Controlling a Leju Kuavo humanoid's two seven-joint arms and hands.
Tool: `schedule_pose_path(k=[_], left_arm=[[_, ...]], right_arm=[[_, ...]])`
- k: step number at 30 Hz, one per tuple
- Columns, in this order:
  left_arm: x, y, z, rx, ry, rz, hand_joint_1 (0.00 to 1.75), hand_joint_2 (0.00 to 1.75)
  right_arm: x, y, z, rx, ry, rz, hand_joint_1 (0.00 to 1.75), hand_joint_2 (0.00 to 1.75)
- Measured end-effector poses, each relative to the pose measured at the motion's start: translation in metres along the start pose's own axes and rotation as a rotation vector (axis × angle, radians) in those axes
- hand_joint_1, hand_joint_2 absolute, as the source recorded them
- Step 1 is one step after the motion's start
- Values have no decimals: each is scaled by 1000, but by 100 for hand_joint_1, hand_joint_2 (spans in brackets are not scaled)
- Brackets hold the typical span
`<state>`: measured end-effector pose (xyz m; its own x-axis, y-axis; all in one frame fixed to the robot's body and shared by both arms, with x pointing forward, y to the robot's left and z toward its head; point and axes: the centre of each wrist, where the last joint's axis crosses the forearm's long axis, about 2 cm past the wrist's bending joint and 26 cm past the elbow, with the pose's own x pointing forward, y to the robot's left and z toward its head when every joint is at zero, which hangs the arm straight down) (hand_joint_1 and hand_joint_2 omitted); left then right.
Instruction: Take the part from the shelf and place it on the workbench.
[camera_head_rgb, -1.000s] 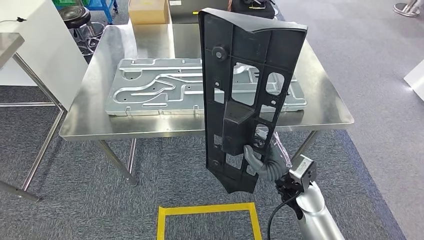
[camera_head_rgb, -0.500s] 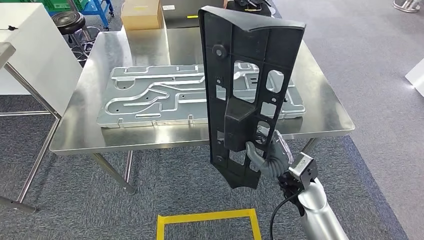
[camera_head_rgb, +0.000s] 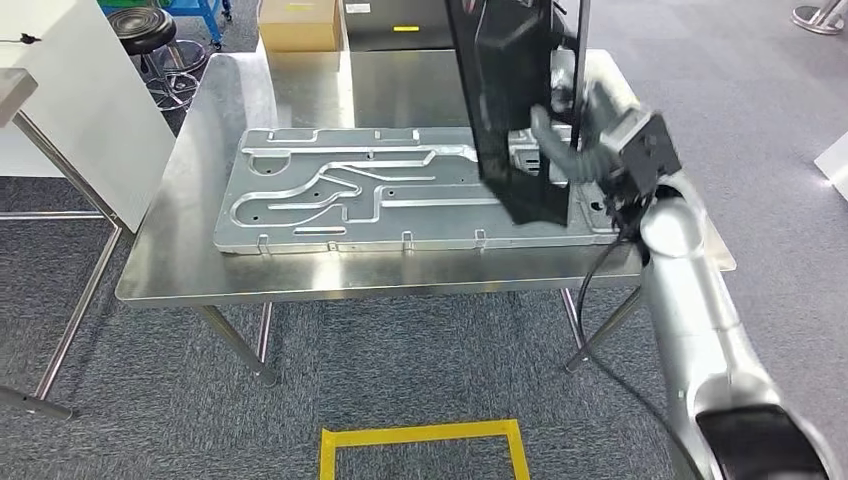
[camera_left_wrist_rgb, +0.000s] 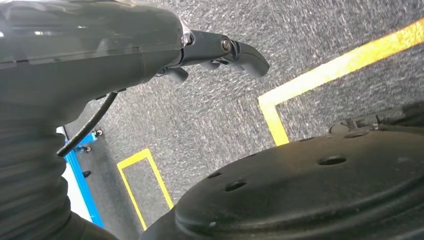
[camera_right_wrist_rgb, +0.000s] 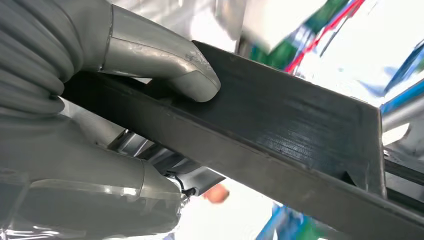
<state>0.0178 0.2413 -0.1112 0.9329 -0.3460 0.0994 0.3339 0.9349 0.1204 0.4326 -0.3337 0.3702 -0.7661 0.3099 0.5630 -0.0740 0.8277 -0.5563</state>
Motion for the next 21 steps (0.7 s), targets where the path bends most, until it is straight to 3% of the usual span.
schedule_pose_path(k=[4, 9, 13, 17, 21], left_arm=[[-1, -2, 0, -7, -7, 4, 0, 175], [-1, 0, 0, -7, -16, 1, 0, 175], [1, 1, 0, -9, -19, -8, 0, 175], [-2, 0, 0, -15, -18, -12, 0, 175], [-2, 0, 0, -12, -29, -14, 0, 175]], right_arm=[[11, -39, -51, -51, 63, 295, 175, 175], [9, -49, -87, 23, 179, 745, 175, 175], [-20, -25, -82, 204, 290, 1015, 175, 175], [-46, 8, -65, 334, 360, 1089, 175, 175], [-72, 54, -31, 437, 419, 1101, 175, 175]])
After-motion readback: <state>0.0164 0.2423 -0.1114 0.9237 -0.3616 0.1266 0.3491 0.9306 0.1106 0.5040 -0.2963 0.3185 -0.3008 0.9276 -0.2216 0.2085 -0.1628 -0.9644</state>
